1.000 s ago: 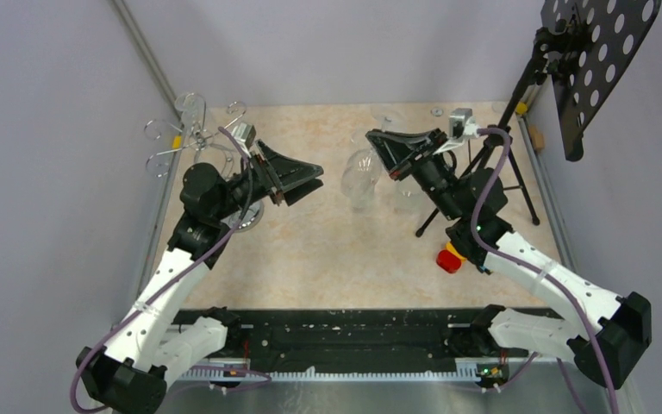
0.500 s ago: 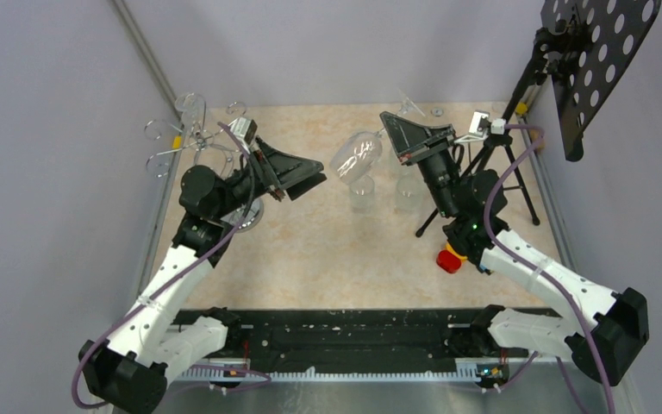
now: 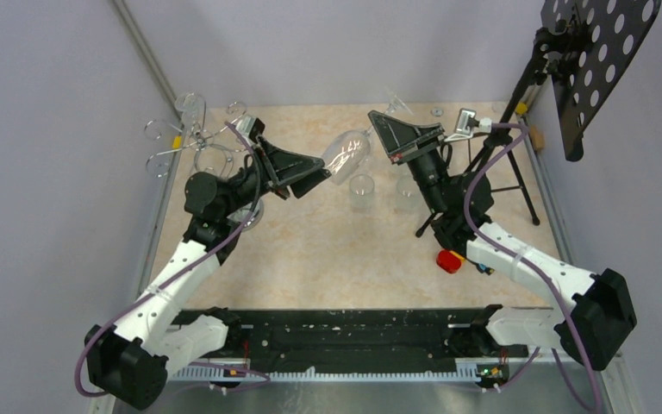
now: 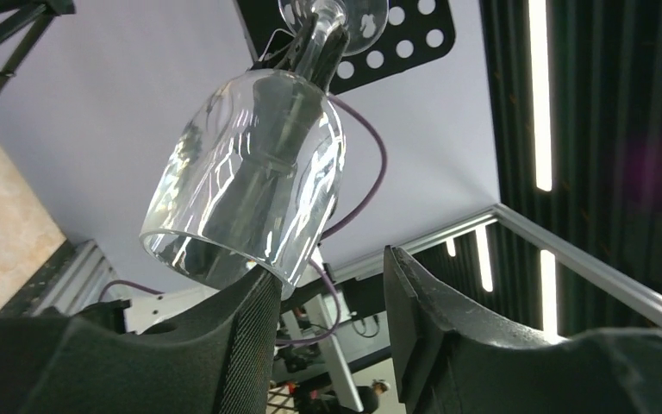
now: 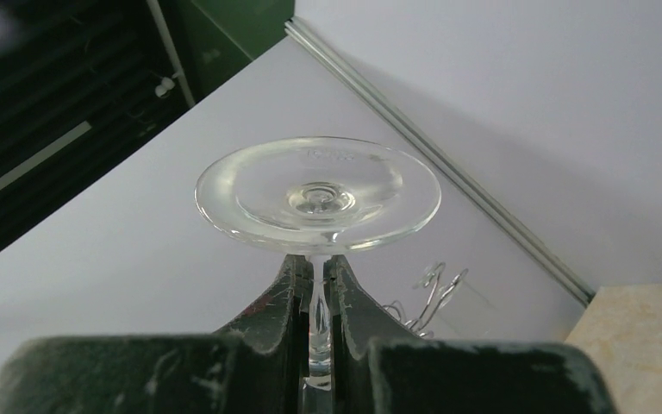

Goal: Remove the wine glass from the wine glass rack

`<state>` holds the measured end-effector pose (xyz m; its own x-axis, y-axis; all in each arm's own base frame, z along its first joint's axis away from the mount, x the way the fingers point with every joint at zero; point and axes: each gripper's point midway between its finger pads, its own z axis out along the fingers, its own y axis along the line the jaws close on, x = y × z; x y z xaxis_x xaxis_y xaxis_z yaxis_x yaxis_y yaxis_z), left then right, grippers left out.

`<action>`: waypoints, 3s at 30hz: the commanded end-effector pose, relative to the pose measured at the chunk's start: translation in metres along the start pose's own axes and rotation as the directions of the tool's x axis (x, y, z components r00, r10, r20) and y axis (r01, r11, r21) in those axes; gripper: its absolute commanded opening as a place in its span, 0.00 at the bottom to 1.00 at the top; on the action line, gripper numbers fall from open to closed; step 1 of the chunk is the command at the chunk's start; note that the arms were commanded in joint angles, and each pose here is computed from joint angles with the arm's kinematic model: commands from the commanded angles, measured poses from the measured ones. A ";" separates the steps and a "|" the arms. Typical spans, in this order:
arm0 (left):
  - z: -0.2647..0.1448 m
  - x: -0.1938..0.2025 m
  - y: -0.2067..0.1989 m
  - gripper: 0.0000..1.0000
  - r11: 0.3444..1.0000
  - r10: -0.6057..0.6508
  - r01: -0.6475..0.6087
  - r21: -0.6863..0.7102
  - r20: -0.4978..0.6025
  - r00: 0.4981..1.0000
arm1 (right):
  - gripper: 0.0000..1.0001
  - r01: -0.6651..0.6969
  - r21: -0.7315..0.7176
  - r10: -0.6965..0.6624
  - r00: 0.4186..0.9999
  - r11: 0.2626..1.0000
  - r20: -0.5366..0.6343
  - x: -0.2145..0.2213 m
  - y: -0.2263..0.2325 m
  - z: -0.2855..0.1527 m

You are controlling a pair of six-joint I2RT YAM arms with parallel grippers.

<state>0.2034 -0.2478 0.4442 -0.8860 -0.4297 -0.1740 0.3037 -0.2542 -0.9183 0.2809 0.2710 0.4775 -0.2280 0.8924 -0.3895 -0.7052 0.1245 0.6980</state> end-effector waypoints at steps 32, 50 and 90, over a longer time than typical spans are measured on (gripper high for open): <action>0.000 -0.041 -0.034 0.00 0.820 0.566 -0.530 -0.218 0.168 0.807 | 0.67 0.089 -0.084 -0.095 0.993 0.992 -0.067 0.013 0.015 -0.040; -0.052 -0.038 0.086 0.00 0.335 0.555 -0.703 -0.628 -0.471 0.686 | 0.53 0.484 0.436 -0.328 0.862 0.759 -0.386 -0.010 -0.071 -0.103; 0.012 0.052 0.272 0.00 0.083 0.079 -0.879 -0.470 -0.876 0.476 | 0.49 0.576 0.683 -0.411 0.812 0.449 -0.415 -0.075 -0.099 -0.182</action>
<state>0.2347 -0.3406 0.1761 -0.7256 0.5467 -0.4179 0.6326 0.7689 -0.0923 0.2477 0.1129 0.3114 -0.2020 0.4580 -0.8657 0.0292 0.8863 0.4621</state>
